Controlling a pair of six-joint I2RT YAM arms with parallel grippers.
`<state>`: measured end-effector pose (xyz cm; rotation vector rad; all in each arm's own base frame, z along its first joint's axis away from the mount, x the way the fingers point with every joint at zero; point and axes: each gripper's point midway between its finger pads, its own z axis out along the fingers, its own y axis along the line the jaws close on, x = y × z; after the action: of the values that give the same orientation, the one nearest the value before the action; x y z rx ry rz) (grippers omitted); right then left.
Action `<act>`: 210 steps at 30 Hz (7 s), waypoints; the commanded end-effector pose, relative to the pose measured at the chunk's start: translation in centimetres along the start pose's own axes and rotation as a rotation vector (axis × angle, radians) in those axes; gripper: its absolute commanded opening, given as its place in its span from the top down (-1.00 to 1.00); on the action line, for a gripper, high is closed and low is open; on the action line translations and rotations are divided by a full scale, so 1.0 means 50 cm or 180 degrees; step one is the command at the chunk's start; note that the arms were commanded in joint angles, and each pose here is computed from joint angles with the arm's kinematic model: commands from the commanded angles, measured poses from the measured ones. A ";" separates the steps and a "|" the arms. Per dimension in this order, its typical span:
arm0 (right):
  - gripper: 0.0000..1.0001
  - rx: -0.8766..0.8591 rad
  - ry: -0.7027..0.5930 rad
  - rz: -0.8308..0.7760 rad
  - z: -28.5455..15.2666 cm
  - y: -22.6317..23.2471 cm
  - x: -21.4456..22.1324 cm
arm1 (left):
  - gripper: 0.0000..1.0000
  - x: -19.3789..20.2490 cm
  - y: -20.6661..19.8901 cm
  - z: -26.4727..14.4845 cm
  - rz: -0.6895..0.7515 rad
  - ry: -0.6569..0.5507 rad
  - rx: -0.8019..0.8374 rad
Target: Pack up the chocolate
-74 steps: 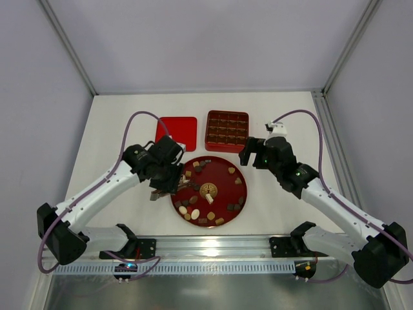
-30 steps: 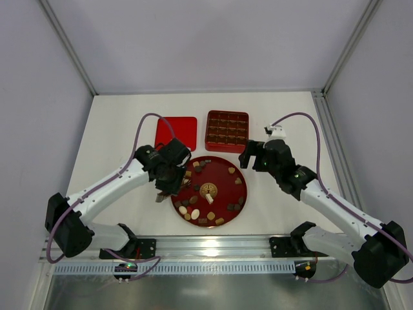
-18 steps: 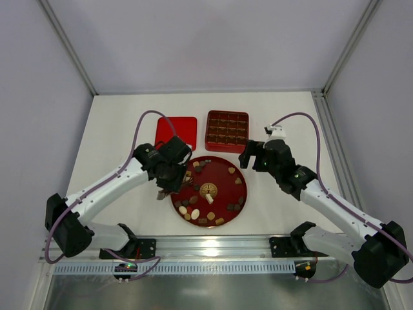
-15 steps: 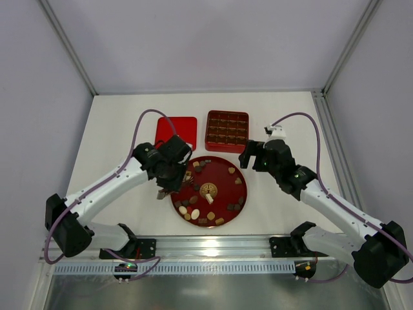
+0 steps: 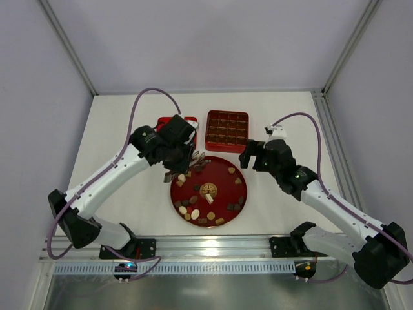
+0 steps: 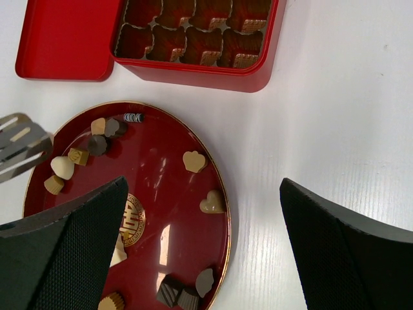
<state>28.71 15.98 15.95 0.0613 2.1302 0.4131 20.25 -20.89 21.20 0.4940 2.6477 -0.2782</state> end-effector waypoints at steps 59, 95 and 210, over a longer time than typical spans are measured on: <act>-1.00 -0.0124 -0.0201 0.0071 -0.038 0.013 -0.043 | 0.22 -0.447 0.067 0.297 0.0246 -0.0716 -0.0595; -0.99 -0.0067 -0.0273 0.0021 -0.050 0.006 -0.059 | 0.21 -0.209 -0.023 0.039 0.0468 -0.0544 -0.0182; -0.99 0.0124 -0.0261 -0.0001 -0.048 -0.032 -0.032 | 0.71 -0.060 -0.122 0.041 0.0838 -0.0250 -0.0176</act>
<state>27.11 13.76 16.25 0.0897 2.1152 0.3685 17.75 -27.44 19.65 0.8219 2.5510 -0.1613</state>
